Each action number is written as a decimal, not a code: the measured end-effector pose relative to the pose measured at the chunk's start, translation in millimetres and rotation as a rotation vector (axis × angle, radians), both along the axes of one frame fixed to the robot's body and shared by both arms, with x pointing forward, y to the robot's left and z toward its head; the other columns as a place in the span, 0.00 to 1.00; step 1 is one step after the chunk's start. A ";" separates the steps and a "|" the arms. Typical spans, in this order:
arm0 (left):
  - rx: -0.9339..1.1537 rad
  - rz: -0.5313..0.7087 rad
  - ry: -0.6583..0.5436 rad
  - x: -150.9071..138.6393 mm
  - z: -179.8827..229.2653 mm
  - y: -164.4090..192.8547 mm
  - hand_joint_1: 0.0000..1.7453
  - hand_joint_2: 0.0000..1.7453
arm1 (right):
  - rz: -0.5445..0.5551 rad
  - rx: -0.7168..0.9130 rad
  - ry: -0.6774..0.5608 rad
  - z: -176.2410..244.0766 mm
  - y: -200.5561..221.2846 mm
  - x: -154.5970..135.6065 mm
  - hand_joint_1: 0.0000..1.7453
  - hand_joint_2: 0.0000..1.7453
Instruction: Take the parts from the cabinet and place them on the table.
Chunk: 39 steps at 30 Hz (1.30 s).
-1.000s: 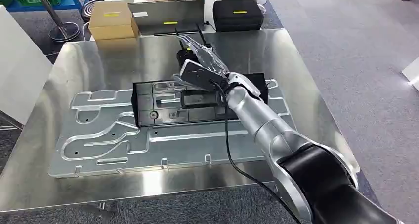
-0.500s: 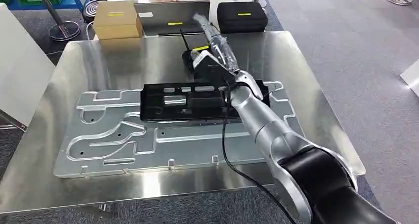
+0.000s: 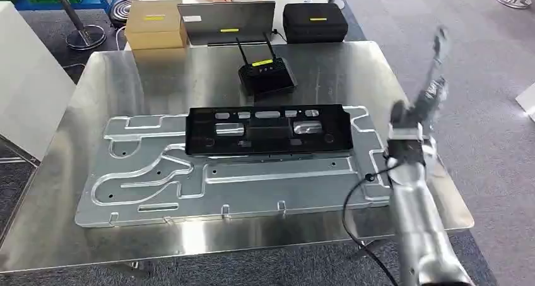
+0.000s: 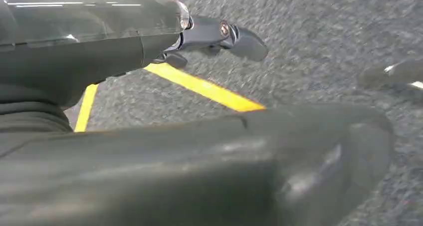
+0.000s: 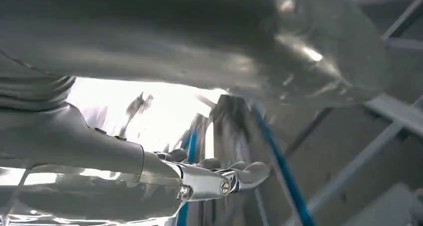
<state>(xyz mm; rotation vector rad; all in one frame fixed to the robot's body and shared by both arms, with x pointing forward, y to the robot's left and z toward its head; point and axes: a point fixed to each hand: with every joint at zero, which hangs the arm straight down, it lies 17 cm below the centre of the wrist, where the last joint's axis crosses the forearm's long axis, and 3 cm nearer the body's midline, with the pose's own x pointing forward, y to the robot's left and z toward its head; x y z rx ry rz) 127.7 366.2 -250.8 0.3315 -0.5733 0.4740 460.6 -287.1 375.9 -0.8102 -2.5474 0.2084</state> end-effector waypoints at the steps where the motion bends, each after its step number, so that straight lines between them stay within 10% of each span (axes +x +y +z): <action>1: -0.006 0.007 0.003 -2.8 -0.8 -2.1 0.00 0.00 | -0.038 0.002 0.010 -13.2 -16.6 -17.1 0.00 0.00; 11: -0.016 -0.002 0.026 -8.5 -3.7 -6.3 0.00 0.00 | -0.190 0.000 0.177 -91.5 -89.5 -146.2 0.00 0.00; 29: -0.020 -0.037 0.016 0.0 -2.5 -10.6 0.00 0.00 | -0.219 0.022 0.400 -156.6 -117.6 -159.5 0.00 0.00; 39: -0.031 -0.064 0.021 0.0 -3.6 -17.9 0.00 0.00 | -0.369 0.188 0.821 -324.8 -183.9 -175.8 0.00 0.00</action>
